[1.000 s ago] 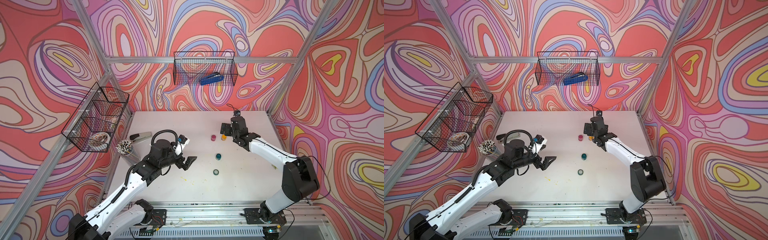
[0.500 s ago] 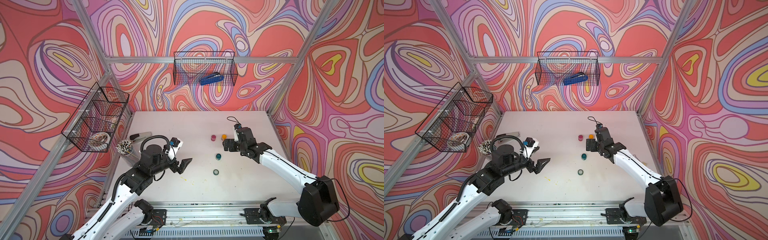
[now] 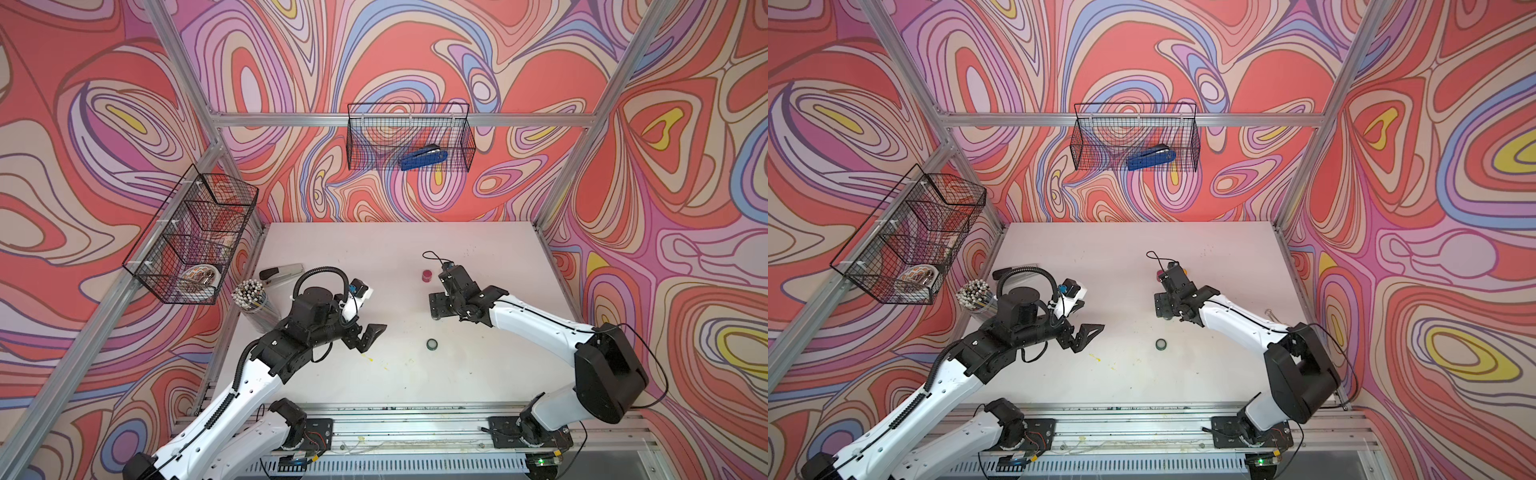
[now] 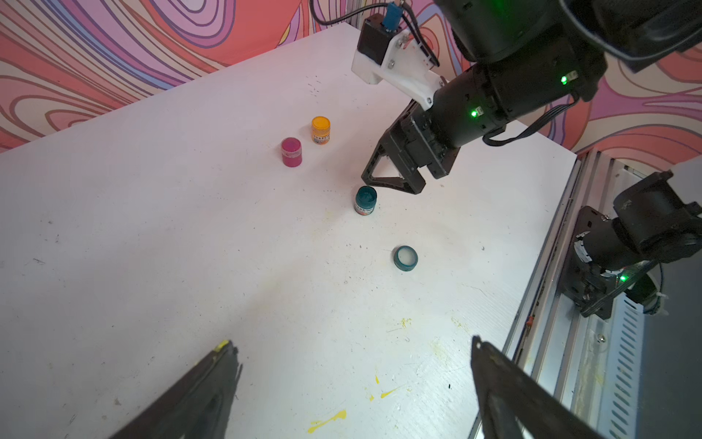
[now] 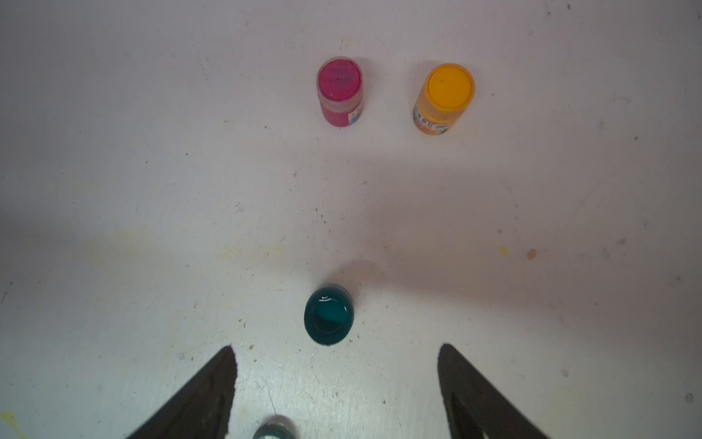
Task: Close the paint jar lid
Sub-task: Pick up the paint jar from the center of the board.
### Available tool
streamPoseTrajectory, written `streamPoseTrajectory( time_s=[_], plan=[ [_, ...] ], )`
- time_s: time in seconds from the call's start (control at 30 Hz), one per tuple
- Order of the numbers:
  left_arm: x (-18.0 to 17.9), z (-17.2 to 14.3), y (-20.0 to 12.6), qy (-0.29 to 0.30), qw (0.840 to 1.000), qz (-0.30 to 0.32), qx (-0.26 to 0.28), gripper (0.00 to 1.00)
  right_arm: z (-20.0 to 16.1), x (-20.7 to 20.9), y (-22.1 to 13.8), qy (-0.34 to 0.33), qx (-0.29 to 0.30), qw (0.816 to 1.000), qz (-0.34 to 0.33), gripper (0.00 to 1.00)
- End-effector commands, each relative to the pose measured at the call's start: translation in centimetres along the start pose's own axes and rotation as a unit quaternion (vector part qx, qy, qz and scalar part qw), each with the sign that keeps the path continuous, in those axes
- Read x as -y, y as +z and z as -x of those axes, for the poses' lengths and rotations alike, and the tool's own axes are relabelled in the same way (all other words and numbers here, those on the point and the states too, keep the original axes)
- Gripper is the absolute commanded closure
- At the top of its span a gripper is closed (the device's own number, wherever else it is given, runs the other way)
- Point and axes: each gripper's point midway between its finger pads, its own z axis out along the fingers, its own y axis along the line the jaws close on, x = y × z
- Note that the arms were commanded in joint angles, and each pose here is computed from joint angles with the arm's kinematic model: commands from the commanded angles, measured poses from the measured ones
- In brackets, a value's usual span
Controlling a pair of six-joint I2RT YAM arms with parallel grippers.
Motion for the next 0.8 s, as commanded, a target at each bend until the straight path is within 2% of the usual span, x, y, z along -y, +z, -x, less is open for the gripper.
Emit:
streamPoseTrajectory(
  time_s=[0.0,0.1,0.43,0.53,0.77],
  plan=[
    [0.2,0.3,-0.2,0.004,1.000,-0.004,0.004,0.03,-0.6,-0.1,0.9,0.004,-0.010,1.000,-0.008,0.21],
    [0.1,0.3,-0.1,0.002,1.000,-0.004,0.004,0.03,-1.3,-0.3,1.9,0.017,-0.019,1.000,-0.004,0.30],
    [0.1,0.3,0.0,-0.002,1.000,-0.004,0.006,0.03,-1.7,-0.6,4.5,0.017,-0.031,0.999,-0.012,0.31],
    [0.0,0.3,0.0,-0.001,1.000,-0.003,0.006,0.03,-1.8,-0.7,5.1,0.015,-0.038,0.999,-0.015,0.37],
    [0.1,0.3,0.1,0.000,1.000,-0.006,0.006,0.02,-2.2,-0.6,5.5,0.014,-0.044,0.999,-0.018,0.43]
  ],
)
